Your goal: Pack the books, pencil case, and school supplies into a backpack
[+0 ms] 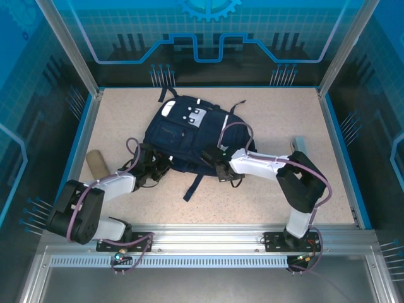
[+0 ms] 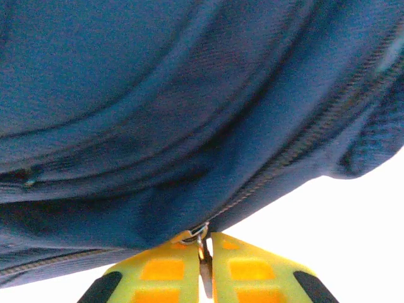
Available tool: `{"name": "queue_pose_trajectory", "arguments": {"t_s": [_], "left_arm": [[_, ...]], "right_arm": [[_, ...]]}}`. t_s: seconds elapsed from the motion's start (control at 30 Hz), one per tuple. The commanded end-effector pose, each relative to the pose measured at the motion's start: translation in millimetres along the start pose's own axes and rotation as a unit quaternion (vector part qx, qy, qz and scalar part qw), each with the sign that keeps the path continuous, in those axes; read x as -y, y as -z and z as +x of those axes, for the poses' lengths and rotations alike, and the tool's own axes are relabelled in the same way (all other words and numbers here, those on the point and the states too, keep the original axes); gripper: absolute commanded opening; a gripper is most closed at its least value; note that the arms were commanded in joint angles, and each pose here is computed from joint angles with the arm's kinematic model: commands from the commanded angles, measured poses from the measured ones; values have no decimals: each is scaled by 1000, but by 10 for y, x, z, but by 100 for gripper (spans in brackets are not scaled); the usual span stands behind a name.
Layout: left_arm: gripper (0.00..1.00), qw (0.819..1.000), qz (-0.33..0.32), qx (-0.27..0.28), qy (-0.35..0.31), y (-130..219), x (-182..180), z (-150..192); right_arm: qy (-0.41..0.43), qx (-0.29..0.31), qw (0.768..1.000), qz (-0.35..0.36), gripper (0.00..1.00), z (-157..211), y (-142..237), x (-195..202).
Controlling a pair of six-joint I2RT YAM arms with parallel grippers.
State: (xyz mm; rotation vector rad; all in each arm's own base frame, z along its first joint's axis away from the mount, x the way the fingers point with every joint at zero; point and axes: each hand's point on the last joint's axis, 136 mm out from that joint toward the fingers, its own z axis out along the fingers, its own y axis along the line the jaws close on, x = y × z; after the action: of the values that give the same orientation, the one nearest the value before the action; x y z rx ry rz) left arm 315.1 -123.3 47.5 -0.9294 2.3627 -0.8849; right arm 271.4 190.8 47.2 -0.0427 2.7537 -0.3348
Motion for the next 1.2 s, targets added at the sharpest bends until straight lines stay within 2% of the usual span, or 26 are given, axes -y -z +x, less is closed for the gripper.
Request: {"name": "queue_pose_trajectory", "arguments": {"t_s": [0.0, 0.13, 0.27, 0.33, 0.4, 0.5, 0.57, 0.67, 0.9, 1.07, 1.17], "left_arm": [[0, 998, -38, 50, -9, 96, -141, -235], [0, 998, -36, 50, -7, 116, -162, -257], [0, 998, -32, 53, -8, 158, -148, -286], [2, 998, -37, 56, -10, 199, -156, -318], [21, 997, -45, 65, -7, 277, -177, -367], [44, 995, -53, 82, -7, 448, -189, -429], [57, 994, -62, 94, -10, 590, -193, -446], [67, 993, -65, 99, -7, 772, -200, -394], [70, 998, -15, 59, 23, 931, -99, -140], [67, 995, 60, 6, 80, 839, 90, 68], [66, 992, 75, -6, 99, 777, 122, 144]], "right_arm": [[-21, 5, 998, 53, 10, 29, 29, 470], [-22, -8, 1000, 20, 5, -22, -5, 447], [33, -8, 997, -67, 0, -63, 29, 46], [60, -19, 988, -141, 0, -35, 104, -246], [91, -23, 969, -229, 0, -1, 260, -589], [117, -18, 945, -306, 0, 12, 492, -961], [117, -23, 933, -339, 0, -10, 569, -1134], [112, -27, 914, -388, 0, -98, 673, -1384], [112, -26, 879, -464, 0, -293, 916, -1808], [126, -21, 864, -487, 0, -320, 1058, -2056], [132, -21, 856, -499, 0, -305, 1128, -2135]]}}
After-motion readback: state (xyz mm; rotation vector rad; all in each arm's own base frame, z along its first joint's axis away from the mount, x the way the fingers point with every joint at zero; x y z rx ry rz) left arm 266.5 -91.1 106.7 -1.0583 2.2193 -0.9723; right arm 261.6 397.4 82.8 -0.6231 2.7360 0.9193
